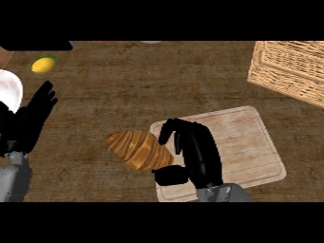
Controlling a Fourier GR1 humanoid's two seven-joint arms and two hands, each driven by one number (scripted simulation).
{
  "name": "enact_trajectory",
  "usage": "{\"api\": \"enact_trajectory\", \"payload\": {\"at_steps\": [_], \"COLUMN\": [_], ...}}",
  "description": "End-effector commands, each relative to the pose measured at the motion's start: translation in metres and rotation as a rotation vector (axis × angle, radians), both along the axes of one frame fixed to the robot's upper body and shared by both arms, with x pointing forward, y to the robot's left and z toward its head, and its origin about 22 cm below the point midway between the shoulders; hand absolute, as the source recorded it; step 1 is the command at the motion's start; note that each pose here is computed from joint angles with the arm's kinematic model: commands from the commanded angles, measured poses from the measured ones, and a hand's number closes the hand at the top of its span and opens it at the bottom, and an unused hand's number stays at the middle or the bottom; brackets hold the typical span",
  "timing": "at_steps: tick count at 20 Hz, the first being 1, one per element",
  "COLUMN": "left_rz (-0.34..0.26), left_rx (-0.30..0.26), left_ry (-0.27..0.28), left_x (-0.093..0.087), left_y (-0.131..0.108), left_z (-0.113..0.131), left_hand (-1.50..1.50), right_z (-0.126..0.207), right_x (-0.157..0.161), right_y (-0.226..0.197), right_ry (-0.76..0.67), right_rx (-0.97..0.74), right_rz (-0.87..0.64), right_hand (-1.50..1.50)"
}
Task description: Pick the croissant from the cutting board and place it in the basket
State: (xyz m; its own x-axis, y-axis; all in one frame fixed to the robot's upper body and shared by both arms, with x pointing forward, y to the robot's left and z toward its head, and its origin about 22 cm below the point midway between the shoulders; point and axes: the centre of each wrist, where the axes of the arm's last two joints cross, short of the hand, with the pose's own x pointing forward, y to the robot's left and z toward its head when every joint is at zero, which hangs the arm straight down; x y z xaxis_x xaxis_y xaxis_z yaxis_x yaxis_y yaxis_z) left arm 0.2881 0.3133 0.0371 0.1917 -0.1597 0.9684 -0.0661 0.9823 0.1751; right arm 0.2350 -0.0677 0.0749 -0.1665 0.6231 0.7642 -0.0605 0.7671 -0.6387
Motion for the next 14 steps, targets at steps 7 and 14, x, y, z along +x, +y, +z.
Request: {"api": "enact_trajectory", "payload": {"at_steps": [7,14], "left_rz": [0.002,-0.008], "left_rx": [-0.002,0.002], "left_ry": [-0.018,-0.020], "left_x": [0.000,0.002], "left_y": [-0.011,-0.012], "left_z": [-0.008,0.000], "left_hand": [0.00,0.00], "right_z": [0.120,0.164], "right_x": [-0.002,0.015], "right_y": [-0.018,-0.025], "right_ry": [-0.176,-0.212], "right_rx": [0.016,-0.032], "right_rz": [-0.236,-0.343], "right_hand": [1.50,1.50]}}
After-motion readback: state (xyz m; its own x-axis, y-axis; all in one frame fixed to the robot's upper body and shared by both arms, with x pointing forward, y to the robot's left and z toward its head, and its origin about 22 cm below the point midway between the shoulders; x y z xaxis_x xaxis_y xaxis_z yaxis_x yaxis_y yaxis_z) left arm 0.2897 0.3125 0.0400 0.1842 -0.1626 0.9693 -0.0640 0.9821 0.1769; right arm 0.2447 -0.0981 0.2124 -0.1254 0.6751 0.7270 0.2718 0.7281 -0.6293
